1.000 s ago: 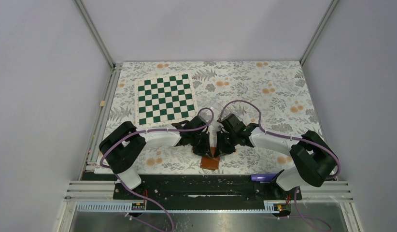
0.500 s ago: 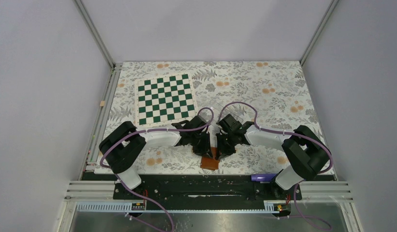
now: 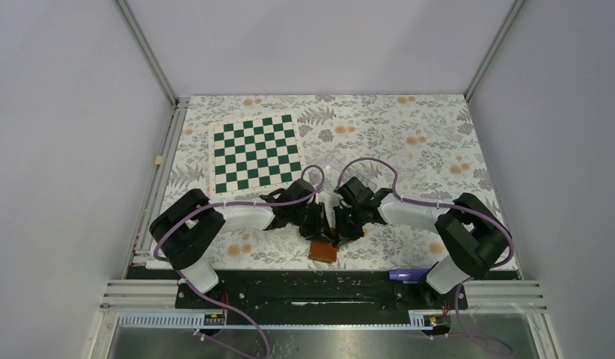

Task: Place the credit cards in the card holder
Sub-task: Close the card holder at the corner of the board.

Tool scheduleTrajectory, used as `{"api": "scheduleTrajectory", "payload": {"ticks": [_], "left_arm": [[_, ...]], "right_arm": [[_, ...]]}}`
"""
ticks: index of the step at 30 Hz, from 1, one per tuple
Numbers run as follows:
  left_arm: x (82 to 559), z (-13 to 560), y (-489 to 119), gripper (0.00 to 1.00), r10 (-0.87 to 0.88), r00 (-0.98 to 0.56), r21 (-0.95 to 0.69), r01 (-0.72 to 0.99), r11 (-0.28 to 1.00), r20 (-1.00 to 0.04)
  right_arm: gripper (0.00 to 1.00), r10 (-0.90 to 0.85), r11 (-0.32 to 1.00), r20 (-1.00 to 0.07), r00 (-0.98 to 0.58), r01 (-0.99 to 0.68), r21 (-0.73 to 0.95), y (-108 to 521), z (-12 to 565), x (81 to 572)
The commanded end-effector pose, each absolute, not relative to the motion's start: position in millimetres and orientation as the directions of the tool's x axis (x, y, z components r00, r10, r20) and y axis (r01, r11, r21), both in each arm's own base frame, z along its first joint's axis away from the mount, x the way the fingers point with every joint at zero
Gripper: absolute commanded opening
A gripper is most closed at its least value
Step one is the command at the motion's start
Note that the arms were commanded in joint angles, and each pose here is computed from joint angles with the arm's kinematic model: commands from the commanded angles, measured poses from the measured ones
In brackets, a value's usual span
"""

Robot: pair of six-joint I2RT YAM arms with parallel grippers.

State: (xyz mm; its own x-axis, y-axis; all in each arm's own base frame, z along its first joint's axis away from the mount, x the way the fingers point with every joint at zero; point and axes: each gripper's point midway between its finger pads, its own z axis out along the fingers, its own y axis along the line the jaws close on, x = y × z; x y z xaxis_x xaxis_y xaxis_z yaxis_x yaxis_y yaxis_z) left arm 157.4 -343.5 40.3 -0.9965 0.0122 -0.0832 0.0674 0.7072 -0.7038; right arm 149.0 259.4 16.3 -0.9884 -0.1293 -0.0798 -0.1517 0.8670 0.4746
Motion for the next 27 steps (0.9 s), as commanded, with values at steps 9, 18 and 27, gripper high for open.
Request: {"api": "scheduleTrajectory", "payload": {"ticks": [9, 18, 27], "left_arm": [[166, 44, -343, 0.00, 0.031, -0.992, -0.679, 0.107, 0.727, -0.123], [168, 51, -342, 0.00, 0.059, -0.985, -0.654, 0.154, 0.741, -0.165], [175, 56, -342, 0.00, 0.084, -0.973, -0.623, 0.204, 0.755, -0.215]], "right_arm": [[0.05, -0.141, 0.879, -0.099, -0.985, -0.171, 0.445, 261, 7, 153], [0.08, -0.128, 0.868, -0.128, -0.983, -0.174, 0.465, 265, 19, 157], [0.13, -0.095, 0.859, -0.225, -0.970, -0.194, 0.474, 268, 49, 172]]}}
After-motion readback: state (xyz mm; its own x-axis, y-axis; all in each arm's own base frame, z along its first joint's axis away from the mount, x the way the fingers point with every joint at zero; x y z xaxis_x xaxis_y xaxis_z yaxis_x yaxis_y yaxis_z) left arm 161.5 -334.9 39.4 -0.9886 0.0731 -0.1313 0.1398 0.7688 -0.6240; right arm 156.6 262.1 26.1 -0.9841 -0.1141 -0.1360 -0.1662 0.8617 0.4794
